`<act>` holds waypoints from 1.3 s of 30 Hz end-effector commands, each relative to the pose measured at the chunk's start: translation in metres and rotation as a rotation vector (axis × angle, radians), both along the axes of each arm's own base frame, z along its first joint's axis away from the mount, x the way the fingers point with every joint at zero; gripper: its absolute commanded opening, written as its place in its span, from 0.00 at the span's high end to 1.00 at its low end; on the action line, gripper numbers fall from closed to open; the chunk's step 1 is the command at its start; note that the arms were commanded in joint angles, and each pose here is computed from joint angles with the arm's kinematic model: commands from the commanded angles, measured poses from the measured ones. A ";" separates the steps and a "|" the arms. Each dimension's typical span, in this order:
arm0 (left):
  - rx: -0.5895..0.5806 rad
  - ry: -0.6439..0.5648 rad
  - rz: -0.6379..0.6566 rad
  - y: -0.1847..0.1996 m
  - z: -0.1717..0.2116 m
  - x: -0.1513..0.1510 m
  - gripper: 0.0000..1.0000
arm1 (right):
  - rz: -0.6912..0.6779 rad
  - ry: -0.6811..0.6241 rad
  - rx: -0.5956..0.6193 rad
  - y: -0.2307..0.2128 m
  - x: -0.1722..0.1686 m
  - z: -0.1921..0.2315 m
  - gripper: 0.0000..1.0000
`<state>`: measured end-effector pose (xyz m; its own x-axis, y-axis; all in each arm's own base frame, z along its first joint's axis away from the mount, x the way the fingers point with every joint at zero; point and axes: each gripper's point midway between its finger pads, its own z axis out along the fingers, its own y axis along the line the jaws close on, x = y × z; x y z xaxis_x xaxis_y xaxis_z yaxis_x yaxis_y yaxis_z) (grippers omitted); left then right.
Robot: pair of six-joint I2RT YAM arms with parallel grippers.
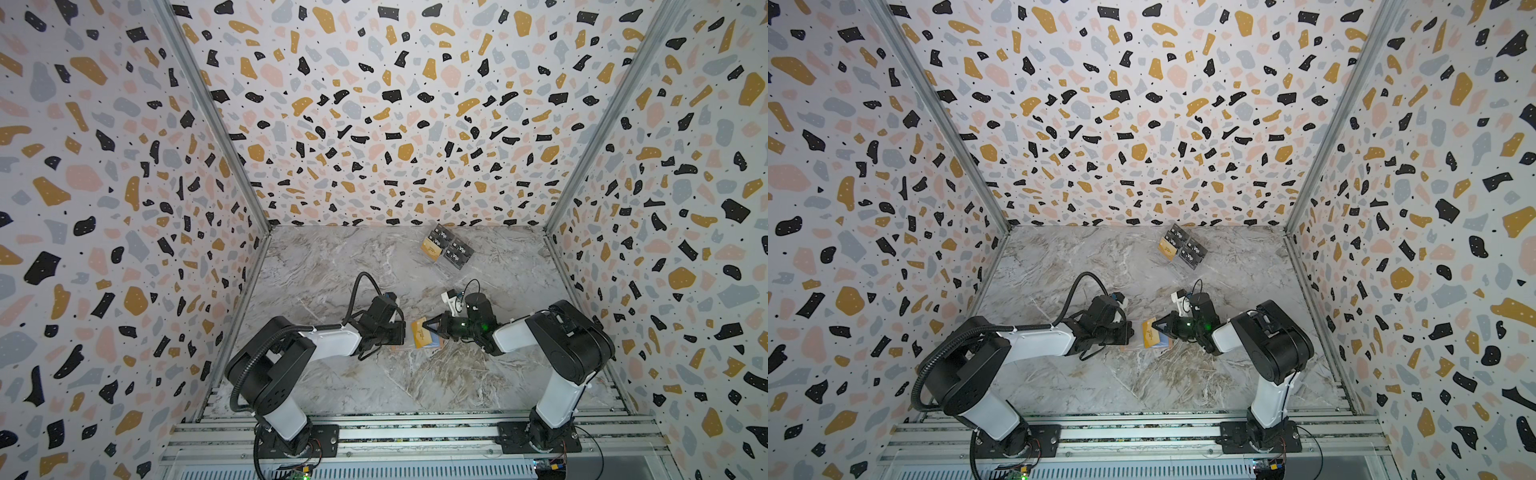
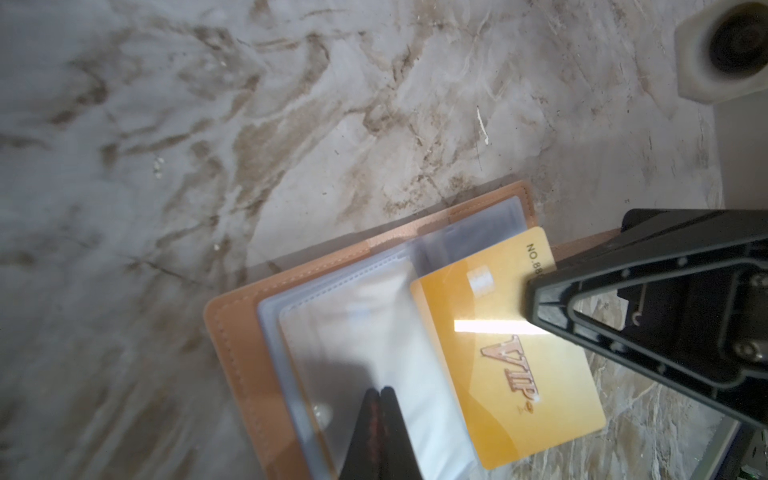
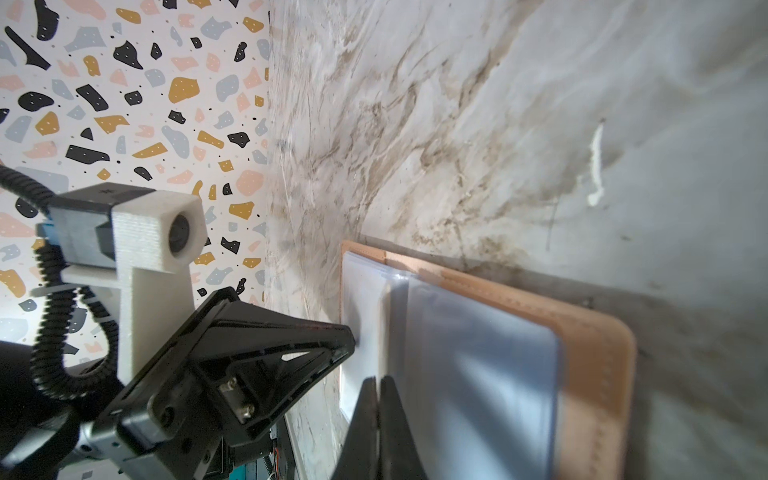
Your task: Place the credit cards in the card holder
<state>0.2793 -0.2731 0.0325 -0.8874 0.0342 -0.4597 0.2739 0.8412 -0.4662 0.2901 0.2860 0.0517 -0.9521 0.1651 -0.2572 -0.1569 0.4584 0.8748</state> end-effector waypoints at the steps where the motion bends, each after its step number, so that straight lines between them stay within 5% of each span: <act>1: 0.003 -0.007 0.000 0.002 0.001 -0.003 1.00 | 0.030 -0.021 0.006 0.006 0.001 0.005 1.00; 39: -0.014 0.023 -0.007 0.004 -0.002 -0.010 1.00 | 0.149 -0.151 0.032 0.017 0.008 0.011 1.00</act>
<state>0.2750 -0.2746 0.0312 -0.8924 0.0327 -0.4501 0.2759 0.8288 -0.4869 0.2917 0.2979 0.0502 -0.9405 0.0558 -0.3351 -0.2820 0.4216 0.8618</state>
